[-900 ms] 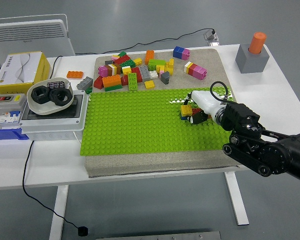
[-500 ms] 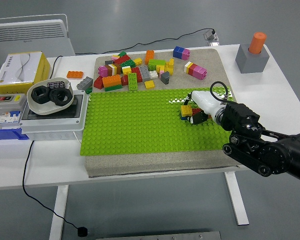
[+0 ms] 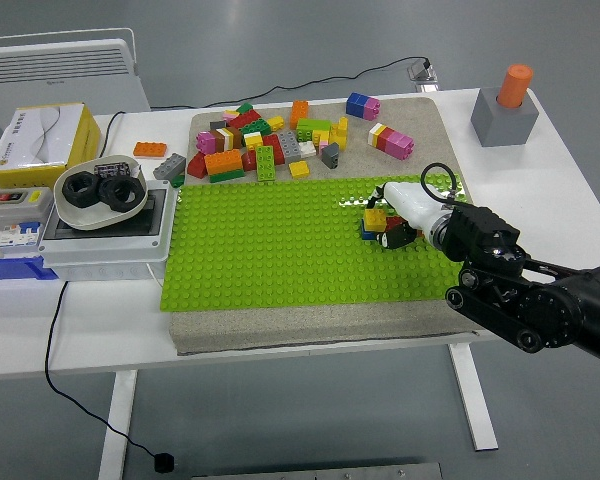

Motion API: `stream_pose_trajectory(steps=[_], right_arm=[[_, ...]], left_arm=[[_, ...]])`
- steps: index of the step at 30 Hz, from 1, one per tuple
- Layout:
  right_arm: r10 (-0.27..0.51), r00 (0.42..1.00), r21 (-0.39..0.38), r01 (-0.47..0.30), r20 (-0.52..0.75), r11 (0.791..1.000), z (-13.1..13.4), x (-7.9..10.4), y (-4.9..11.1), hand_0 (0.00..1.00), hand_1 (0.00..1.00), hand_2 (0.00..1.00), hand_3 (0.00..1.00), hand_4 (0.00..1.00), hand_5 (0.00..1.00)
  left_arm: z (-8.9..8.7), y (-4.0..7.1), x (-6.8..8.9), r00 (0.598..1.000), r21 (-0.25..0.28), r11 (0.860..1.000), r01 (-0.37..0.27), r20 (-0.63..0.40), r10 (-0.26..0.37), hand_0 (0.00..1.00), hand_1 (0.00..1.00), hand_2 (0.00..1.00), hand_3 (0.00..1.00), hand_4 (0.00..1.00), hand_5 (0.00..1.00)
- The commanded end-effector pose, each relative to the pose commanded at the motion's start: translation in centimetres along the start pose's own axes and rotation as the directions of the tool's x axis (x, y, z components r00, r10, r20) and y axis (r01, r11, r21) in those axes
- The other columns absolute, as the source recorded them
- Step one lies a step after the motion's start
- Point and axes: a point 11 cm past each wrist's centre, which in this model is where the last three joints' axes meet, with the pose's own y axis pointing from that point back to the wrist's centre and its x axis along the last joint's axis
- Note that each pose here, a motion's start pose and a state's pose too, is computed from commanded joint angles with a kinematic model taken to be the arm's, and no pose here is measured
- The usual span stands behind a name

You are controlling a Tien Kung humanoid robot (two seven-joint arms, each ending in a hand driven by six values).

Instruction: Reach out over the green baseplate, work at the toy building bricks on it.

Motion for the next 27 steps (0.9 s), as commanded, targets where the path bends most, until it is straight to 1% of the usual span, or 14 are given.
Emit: stream_pose_trajectory(steps=[7,8,13,14,18,19,24,25,27], right_arm=[[-0.003,1.000,-0.001,0.003,0.000,1.000,0.0,-0.1,0.0,0.856,0.824,0.841,0.668,0.756,0.156],[-0.004,1.000,0.000,0.004,0.002,1.000,0.0,-0.1,0.0,0.856,0.828,0.843,0.673,0.783,0.169],[-0.013,1.000,0.011,0.013,0.018,1.000,-0.2,0.1,0.2,0.856,0.828,0.843,0.673,0.783,0.169],[-0.015,1.000,0.014,0.015,0.023,1.000,-0.3,0.2,0.2,0.879,0.844,0.864,0.747,0.998,0.426],[0.001,0.999,0.037,-0.003,0.047,0.999,-0.7,1.0,0.7,0.879,0.844,0.864,0.747,0.998,0.426],[0.008,0.999,0.042,-0.011,0.051,0.999,-0.8,1.3,0.8,0.892,0.844,0.869,0.755,0.998,0.530],[0.095,0.993,0.059,-0.100,0.071,0.993,0.1,2.6,2.5,0.892,0.844,0.869,0.755,0.998,0.530],[0.116,0.991,0.063,-0.121,0.072,0.991,0.4,2.8,2.9,0.881,0.844,0.877,0.669,0.998,0.605],[0.146,0.987,0.075,-0.151,0.063,0.986,0.5,2.7,3.8,0.881,0.844,0.877,0.669,0.998,0.605]], left_arm=[[0.0,0.0,0.0,1.000,0.000,1.000,0.000,0.000,0.000,0.766,0.725,0.712,0.798,0.998,0.998],[0.0,0.0,0.0,1.000,0.000,1.000,0.000,0.000,0.000,0.766,0.724,0.711,0.798,0.998,0.998],[0.0,0.0,0.0,1.000,0.000,1.000,0.000,0.000,0.000,0.766,0.724,0.711,0.798,0.998,0.998],[0.0,0.0,0.0,1.000,0.000,1.000,0.000,0.000,0.000,0.766,0.723,0.712,0.798,0.998,0.998],[-0.1,0.0,0.0,1.000,0.002,1.000,0.001,0.000,-0.001,0.766,0.723,0.712,0.798,0.998,0.998],[-0.2,0.0,0.0,1.000,0.002,1.000,0.001,0.000,-0.001,0.766,0.724,0.713,0.798,0.998,0.998],[-0.4,-0.1,-0.2,1.000,0.005,1.000,0.006,-0.005,-0.006,0.766,0.724,0.713,0.798,0.998,0.998],[-0.5,-0.1,-0.3,1.000,0.005,1.000,0.008,-0.009,-0.008,0.766,0.724,0.713,0.798,0.998,0.998],[-0.6,-0.2,-0.4,1.000,0.005,1.000,0.010,-0.013,-0.010,0.766,0.724,0.713,0.798,0.998,0.998]])
